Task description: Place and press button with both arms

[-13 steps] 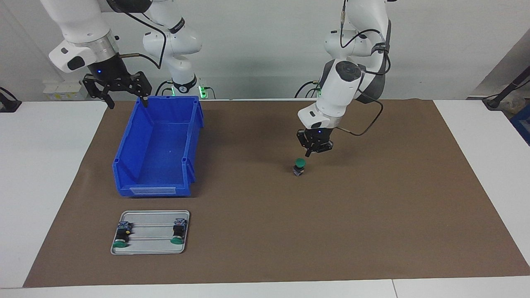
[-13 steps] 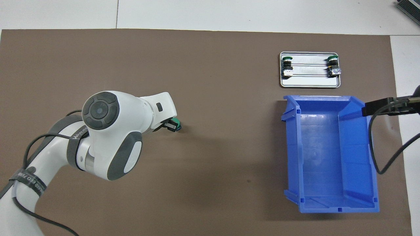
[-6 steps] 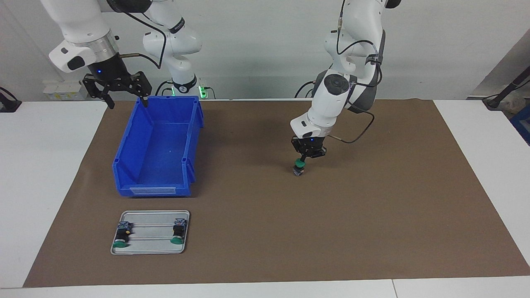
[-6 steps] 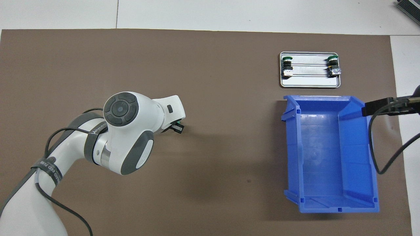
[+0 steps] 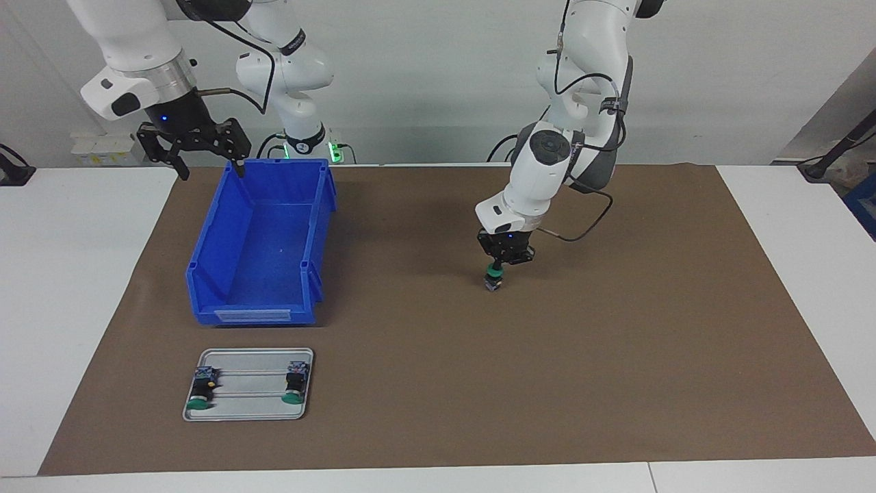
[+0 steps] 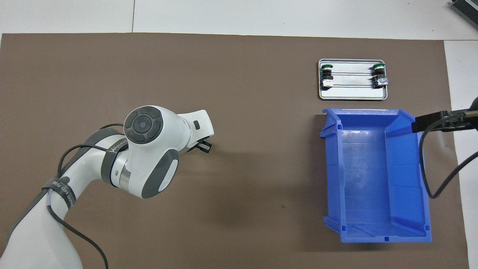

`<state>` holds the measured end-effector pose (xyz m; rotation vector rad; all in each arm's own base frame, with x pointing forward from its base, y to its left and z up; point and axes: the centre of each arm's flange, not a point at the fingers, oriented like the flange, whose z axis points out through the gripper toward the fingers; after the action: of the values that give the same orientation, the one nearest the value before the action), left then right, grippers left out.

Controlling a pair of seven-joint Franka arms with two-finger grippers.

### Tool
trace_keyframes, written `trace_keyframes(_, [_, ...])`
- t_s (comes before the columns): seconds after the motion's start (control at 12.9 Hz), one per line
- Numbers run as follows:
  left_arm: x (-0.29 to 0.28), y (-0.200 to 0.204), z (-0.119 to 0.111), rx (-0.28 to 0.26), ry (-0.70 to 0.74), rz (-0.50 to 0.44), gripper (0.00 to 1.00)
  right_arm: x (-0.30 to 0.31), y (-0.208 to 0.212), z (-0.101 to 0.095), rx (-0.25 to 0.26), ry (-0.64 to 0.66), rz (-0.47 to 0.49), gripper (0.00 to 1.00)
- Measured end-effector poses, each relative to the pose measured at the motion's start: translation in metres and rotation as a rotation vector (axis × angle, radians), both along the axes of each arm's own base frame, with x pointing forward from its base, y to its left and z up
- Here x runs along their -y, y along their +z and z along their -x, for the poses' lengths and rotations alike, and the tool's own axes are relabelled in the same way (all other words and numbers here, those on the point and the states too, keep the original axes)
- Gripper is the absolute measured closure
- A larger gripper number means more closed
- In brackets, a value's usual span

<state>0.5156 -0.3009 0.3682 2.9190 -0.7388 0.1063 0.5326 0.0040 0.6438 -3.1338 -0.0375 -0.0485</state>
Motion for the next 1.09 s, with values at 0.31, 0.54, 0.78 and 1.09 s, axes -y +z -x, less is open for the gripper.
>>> trace_keyframes(0.31, [-0.002,0.030,-0.015,0.024,0.062,0.017,0.99,0.000,0.000,0.000,0.000,0.000,0.000,0.00])
trace_keyframes(0.54, [-0.027,0.063,-0.022,0.016,0.106,-0.002,0.66,0.000,0.000,0.000,0.000,0.000,0.000,0.00])
trace_keyframes(0.78, [-0.080,0.081,-0.027,-0.037,0.102,-0.053,0.27,0.000,0.000,0.000,0.000,0.000,0.000,0.00])
trace_keyframes(1.09, [-0.125,0.089,-0.025,-0.120,0.110,-0.094,0.00,0.000,0.000,0.000,0.000,0.000,0.000,0.00])
